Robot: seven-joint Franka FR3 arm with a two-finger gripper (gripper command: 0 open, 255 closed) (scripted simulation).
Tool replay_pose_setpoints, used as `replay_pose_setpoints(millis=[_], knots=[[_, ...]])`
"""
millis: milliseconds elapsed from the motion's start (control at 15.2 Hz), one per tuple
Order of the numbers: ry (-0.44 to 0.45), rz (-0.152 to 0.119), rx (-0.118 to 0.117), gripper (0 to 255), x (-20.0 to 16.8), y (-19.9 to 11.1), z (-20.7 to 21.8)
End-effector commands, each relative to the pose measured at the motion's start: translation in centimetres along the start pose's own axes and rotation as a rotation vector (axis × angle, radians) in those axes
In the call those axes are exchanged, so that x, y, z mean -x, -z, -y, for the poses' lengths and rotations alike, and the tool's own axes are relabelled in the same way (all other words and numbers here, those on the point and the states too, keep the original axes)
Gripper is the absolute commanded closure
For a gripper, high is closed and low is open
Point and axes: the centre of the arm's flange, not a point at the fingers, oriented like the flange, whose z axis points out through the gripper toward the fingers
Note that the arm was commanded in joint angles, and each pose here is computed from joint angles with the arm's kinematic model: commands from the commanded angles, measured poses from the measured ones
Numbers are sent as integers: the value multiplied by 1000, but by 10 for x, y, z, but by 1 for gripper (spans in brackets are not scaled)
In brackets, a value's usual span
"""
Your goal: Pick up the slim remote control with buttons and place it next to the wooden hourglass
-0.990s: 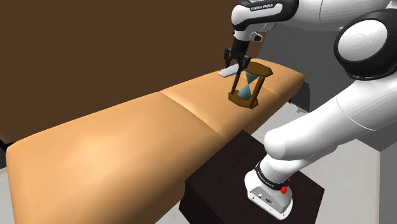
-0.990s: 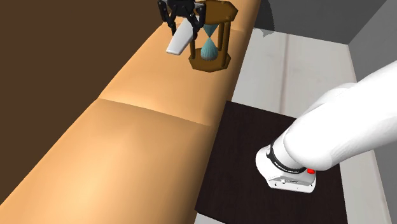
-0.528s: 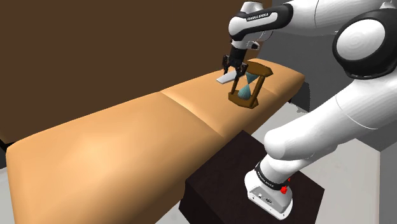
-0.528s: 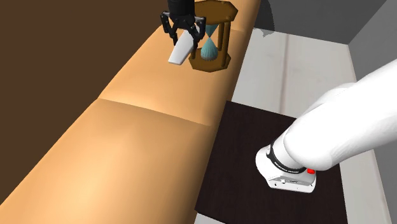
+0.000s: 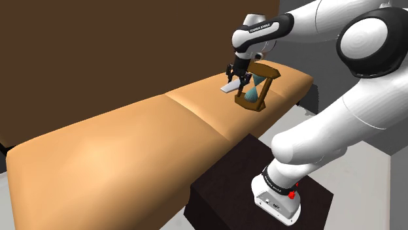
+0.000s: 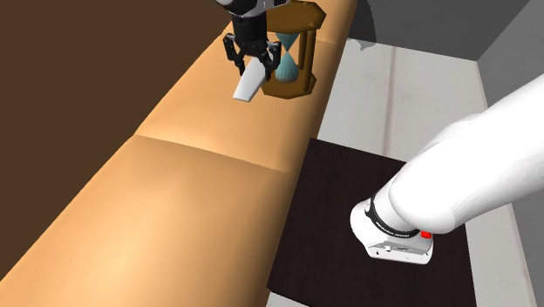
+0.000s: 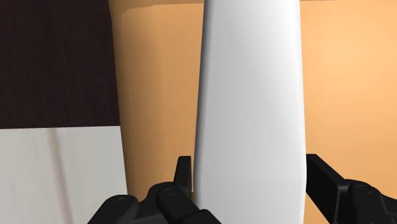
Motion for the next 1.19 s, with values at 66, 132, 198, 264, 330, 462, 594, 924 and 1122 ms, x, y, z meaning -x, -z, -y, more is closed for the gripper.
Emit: replay_pose_setpoints(millis=[66,132,198,264,330,462,594,924,1122], knots=[[0,0,-1,255,0,-16,0],[0,0,-1,255,0,-21,0],[0,0,-1,255,0,-27,0],[0,0,-1,255,0,-32,0],[0,0,-1,255,0,-37,1],[0,0,-1,255,0,-48,1],[0,0,-1,255,0,-58,1],[0,0,-1,255,1,-85,2],[0,0,-1,255,1,-101,2]])
